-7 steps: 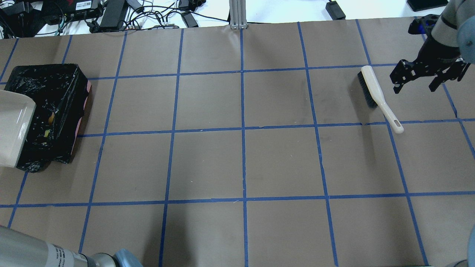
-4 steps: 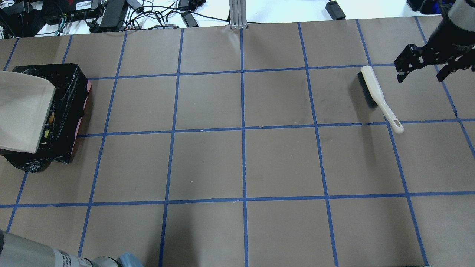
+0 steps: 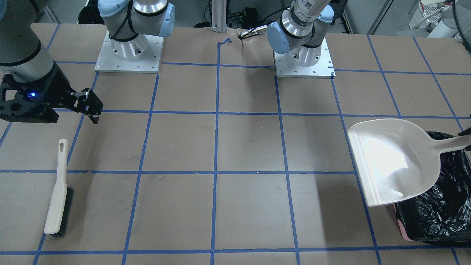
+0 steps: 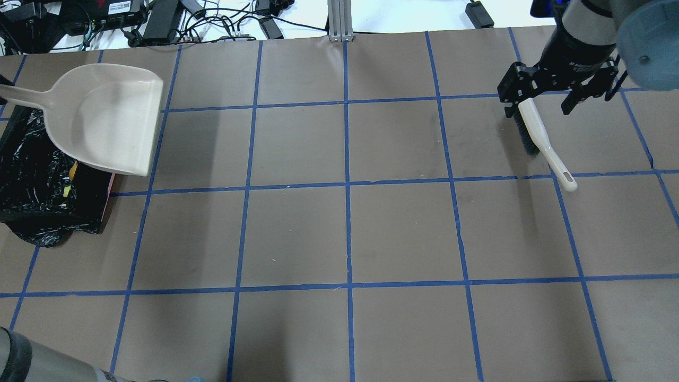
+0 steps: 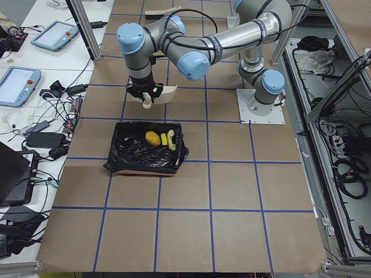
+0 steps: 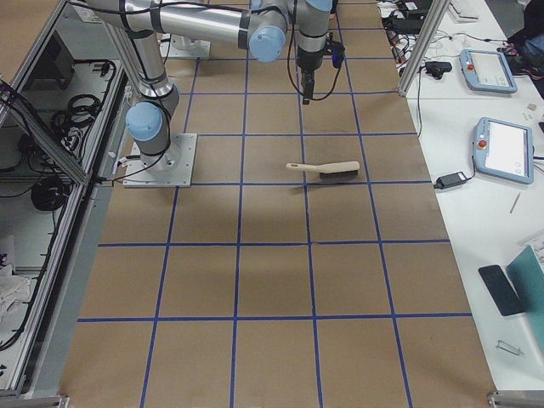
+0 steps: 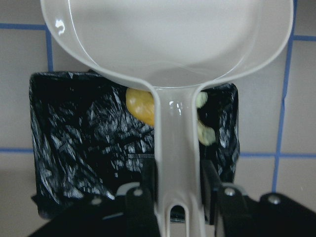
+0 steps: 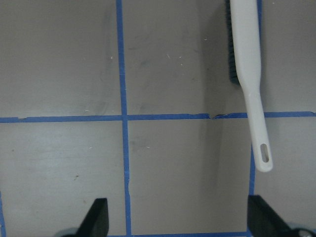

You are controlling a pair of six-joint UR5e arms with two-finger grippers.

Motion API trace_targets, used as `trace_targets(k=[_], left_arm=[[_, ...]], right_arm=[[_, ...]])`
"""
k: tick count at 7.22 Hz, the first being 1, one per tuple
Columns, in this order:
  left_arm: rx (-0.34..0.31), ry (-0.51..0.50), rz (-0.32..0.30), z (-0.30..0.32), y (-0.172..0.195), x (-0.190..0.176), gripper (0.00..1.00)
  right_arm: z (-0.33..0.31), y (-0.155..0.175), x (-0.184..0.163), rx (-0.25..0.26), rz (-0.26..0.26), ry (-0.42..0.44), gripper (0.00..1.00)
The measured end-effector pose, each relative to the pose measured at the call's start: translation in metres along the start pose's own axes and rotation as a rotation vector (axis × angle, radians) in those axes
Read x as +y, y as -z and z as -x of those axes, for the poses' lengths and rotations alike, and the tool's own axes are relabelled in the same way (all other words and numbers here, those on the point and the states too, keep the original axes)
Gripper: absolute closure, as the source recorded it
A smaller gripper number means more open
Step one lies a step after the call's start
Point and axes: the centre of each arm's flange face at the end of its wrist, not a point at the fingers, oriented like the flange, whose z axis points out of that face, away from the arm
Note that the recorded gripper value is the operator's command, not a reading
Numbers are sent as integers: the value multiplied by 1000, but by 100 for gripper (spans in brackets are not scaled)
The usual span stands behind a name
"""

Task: Sweep and dump trash into bin
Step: 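Return the dustpan with the left gripper while the right gripper releases the brush, then lower the dustpan onto the table with the left gripper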

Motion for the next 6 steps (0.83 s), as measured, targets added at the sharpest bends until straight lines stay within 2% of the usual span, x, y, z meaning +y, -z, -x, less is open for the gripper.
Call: trace_targets(k=[2,4,6], left_arm=[[-22,-53,-17,40,-71,-71,65],[-23,-63,-31,64,-147,-100,65],[-4,-47,-70,78,-190,-126,65]], right_arm=[[23,3,4,-54,-8,39,0],[26,5,8,-82,2,39,0],[27,6,11,-84,9,37,0]])
